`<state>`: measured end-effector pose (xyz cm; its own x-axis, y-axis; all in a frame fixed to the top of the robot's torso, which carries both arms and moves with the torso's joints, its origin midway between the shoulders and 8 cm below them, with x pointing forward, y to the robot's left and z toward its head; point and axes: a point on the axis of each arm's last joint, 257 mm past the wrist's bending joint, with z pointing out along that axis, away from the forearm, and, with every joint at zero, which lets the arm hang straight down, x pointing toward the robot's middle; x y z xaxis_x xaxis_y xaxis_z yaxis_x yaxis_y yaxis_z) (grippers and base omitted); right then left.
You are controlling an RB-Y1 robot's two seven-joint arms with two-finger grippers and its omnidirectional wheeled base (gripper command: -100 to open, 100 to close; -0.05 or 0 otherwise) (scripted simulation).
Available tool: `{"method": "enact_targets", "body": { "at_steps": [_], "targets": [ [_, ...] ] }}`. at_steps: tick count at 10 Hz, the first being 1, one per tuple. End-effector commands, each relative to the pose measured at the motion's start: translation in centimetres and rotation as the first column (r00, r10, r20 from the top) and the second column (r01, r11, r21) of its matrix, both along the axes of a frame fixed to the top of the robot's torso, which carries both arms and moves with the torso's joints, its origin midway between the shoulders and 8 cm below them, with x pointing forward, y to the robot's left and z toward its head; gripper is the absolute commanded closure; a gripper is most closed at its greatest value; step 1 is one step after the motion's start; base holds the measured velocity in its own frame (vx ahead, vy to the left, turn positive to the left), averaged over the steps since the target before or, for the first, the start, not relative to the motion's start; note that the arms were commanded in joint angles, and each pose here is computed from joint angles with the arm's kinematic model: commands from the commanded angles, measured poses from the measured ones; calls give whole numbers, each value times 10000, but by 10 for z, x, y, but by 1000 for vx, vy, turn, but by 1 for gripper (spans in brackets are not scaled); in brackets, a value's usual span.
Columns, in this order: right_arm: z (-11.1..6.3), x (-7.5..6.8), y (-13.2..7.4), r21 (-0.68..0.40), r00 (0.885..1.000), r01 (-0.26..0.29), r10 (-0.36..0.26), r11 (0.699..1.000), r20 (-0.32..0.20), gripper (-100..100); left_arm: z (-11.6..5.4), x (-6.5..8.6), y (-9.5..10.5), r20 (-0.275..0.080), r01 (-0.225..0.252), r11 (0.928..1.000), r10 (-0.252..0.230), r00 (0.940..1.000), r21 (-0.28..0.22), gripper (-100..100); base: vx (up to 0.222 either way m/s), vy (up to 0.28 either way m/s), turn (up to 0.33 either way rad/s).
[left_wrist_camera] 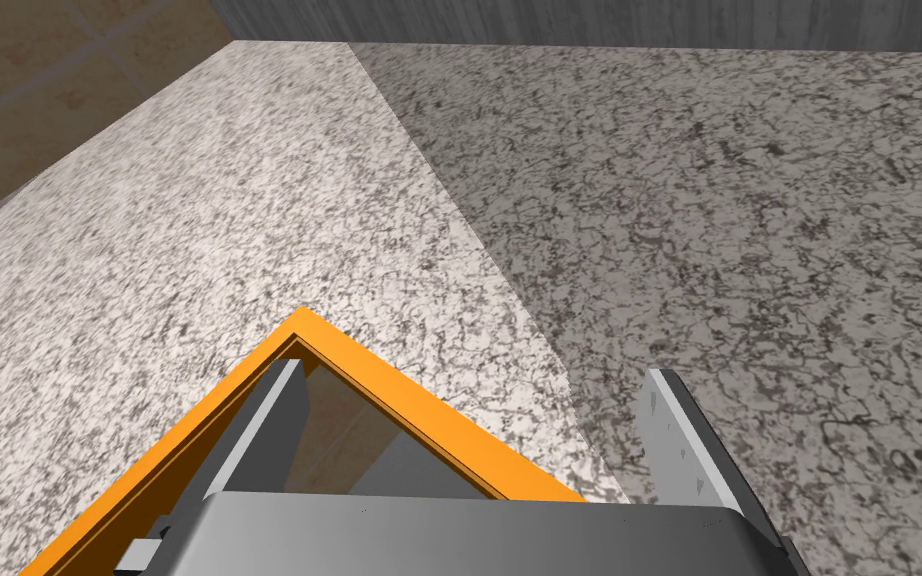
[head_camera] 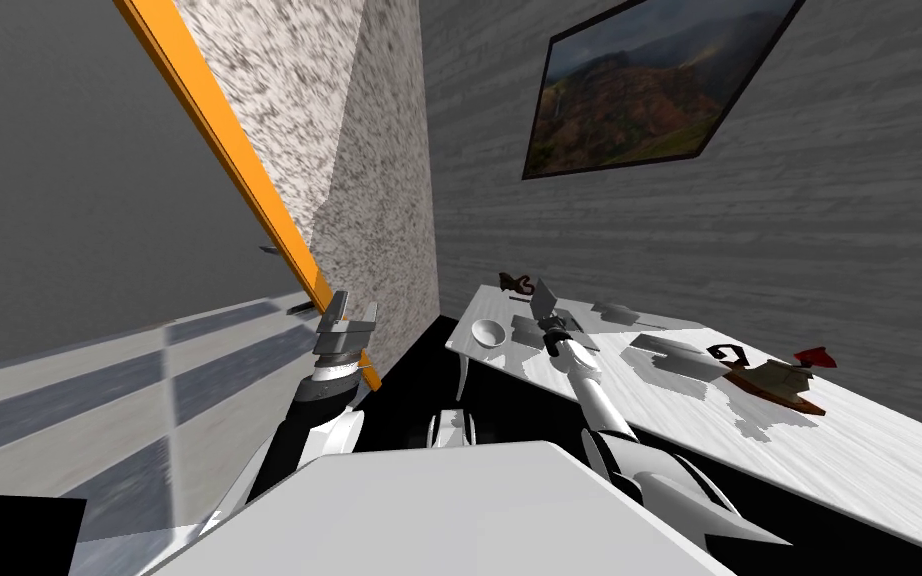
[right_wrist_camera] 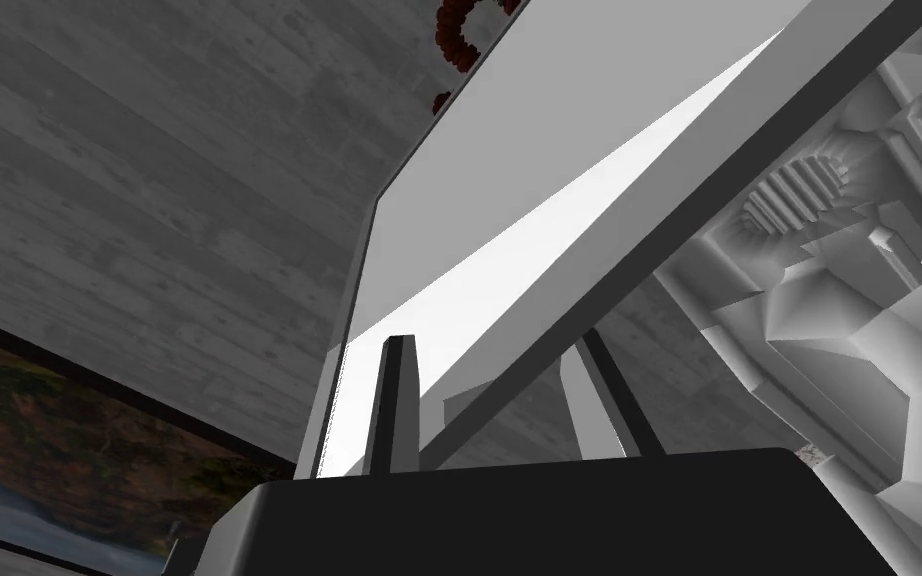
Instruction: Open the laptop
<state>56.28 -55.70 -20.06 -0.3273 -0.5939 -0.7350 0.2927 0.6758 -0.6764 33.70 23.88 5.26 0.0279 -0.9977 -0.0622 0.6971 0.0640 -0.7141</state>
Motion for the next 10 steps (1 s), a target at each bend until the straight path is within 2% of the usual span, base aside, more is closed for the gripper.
{"method": "enact_targets", "body": {
  "at_steps": [1,2,7,8,9,10],
  "targets": [
    [1,8,5,1012,9990,-51,7,9949,441,100,0,0,0,0,0,10000,0,10000,1,0,-60,-69,11],
    [1,13,8,1679,9973,-110,-14,9857,731,100,0,0,0,0,0,10000,0,10000,1,0,-62,-101,-1],
    [4,25,16,3301,9896,-335,-150,9434,1432,100,0,0,0,0,0,10000,0,10000,1,0,-41,-72,-4],
    [2,24,16,3093,9911,-309,-109,9505,1327,100,0,0,0,0,0,10000,0,10000,1,0,-18,-25,14],
    [-2,25,24,3851,9859,-562,-97,9212,1669,100,0,0,0,0,0,10000,0,10000,0,0,11,-41,-85],
    [-4,26,28,4189,9831,-682,-104,9055,1827,100,0,0,0,-1,-1,10000,1,10000,1,0,9,-60,-87]
  ]
}}
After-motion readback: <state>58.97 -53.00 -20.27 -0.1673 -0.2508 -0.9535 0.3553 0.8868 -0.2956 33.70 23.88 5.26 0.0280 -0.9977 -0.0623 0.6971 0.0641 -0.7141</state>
